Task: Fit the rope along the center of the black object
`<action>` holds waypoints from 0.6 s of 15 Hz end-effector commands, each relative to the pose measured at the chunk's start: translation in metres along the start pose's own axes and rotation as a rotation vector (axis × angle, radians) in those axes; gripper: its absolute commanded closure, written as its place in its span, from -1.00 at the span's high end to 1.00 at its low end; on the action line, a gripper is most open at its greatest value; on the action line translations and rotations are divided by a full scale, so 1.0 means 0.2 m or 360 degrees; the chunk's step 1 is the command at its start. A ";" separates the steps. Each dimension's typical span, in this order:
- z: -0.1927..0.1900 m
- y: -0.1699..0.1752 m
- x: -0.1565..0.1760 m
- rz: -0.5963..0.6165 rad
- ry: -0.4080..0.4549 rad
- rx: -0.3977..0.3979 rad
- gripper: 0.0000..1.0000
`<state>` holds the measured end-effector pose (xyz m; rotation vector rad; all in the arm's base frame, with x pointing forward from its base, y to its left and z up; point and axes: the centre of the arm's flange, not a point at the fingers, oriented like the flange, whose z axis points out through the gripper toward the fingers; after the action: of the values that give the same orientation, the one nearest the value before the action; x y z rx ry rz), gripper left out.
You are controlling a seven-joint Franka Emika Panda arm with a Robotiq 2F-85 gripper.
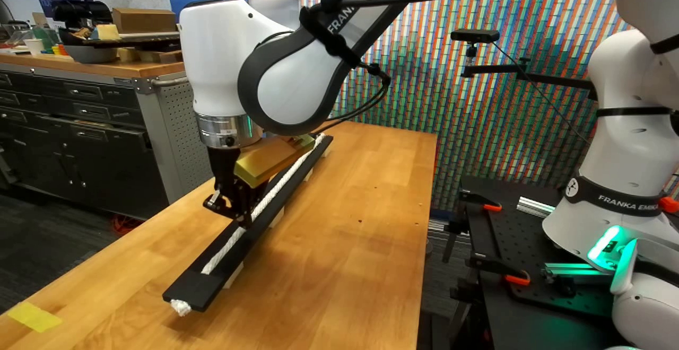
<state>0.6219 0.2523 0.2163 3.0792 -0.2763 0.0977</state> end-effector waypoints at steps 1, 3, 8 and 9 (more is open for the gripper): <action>-0.02 -0.01 0.00 -0.0033 0.0024 0.0028 -1.00; -0.02 -0.02 -0.01 -0.0040 0.0029 0.0026 -1.00; -0.03 -0.05 -0.02 -0.0054 0.0031 0.0013 -1.00; -0.03 -0.06 -0.03 -0.0057 0.0032 0.0011 -1.00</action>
<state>0.6188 0.2603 0.2165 3.0823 -0.2526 0.0992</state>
